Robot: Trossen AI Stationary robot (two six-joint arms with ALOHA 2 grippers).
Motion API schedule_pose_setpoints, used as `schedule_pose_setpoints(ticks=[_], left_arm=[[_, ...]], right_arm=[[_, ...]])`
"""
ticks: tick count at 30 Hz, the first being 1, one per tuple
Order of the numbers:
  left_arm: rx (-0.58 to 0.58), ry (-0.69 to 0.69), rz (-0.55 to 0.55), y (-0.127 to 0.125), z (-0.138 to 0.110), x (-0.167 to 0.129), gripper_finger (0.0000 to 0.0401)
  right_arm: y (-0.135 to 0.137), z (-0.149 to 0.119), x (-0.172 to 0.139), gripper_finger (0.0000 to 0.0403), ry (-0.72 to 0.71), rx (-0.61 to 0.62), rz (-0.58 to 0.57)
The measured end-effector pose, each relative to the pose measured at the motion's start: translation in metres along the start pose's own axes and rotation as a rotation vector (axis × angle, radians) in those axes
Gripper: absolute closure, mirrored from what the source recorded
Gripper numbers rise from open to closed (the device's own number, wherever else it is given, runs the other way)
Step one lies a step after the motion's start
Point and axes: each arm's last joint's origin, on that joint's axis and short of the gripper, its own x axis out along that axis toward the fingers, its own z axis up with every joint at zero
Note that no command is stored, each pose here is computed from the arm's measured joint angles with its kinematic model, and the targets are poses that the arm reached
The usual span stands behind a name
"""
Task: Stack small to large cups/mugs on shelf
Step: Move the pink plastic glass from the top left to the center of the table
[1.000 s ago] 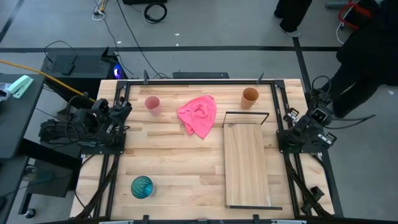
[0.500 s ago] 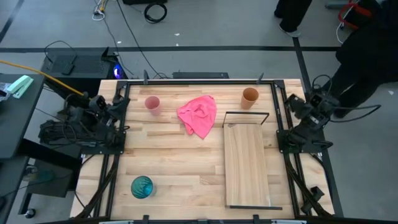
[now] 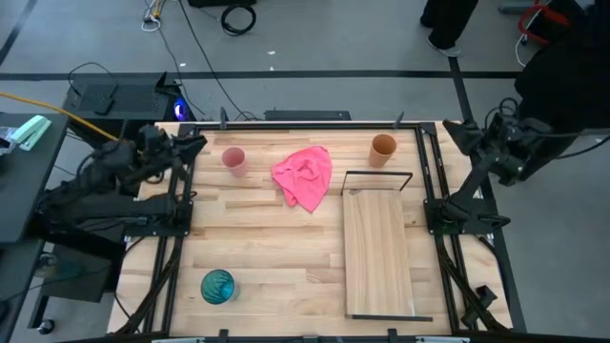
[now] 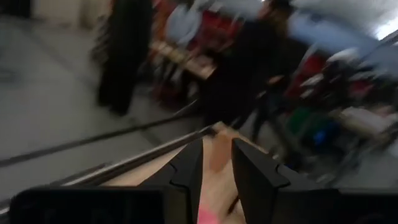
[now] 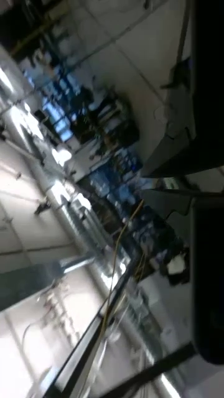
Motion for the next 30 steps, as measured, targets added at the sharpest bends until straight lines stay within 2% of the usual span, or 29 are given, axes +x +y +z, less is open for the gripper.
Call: schedule_pose_setpoints(ticks=[5,9,11,15,19,21,24,30], left_arm=[[0.102,0.223,0.188,-0.008,0.017,0.022,0.0307],[0.099,0.454,0.425,-0.003,0.019,0.049,0.0307],[0.089,0.562,0.495,0.002,0.018,0.067,0.0307],[0.02,0.714,0.581,0.022,0.014,0.102,0.0307],[-0.024,0.866,0.689,0.056,0.008,0.126,0.0303],[-0.06,0.948,0.711,0.072,0.004,0.133,0.0299],[-0.132,1.043,0.685,0.092,-0.002,0.144,0.0291],[-0.168,1.135,0.672,0.116,-0.016,0.164,0.0262]], right_arm=[[0.009,0.026,0.008,0.0354,0.021,-0.075,-0.034],[0.015,0.038,0.014,0.0354,0.07,-0.145,-0.067],[0.019,0.04,0.016,0.0354,0.098,-0.174,-0.08],[0.024,0.045,0.019,0.0354,0.135,-0.205,-0.073],[0.028,0.04,0.02,0.0354,0.165,-0.195,-0.069],[0.03,0.036,0.02,0.0354,0.177,-0.186,-0.068],[0.032,0.029,0.02,0.0354,0.202,-0.181,-0.068],[0.037,0.017,0.02,0.0354,0.239,-0.165,-0.073]])
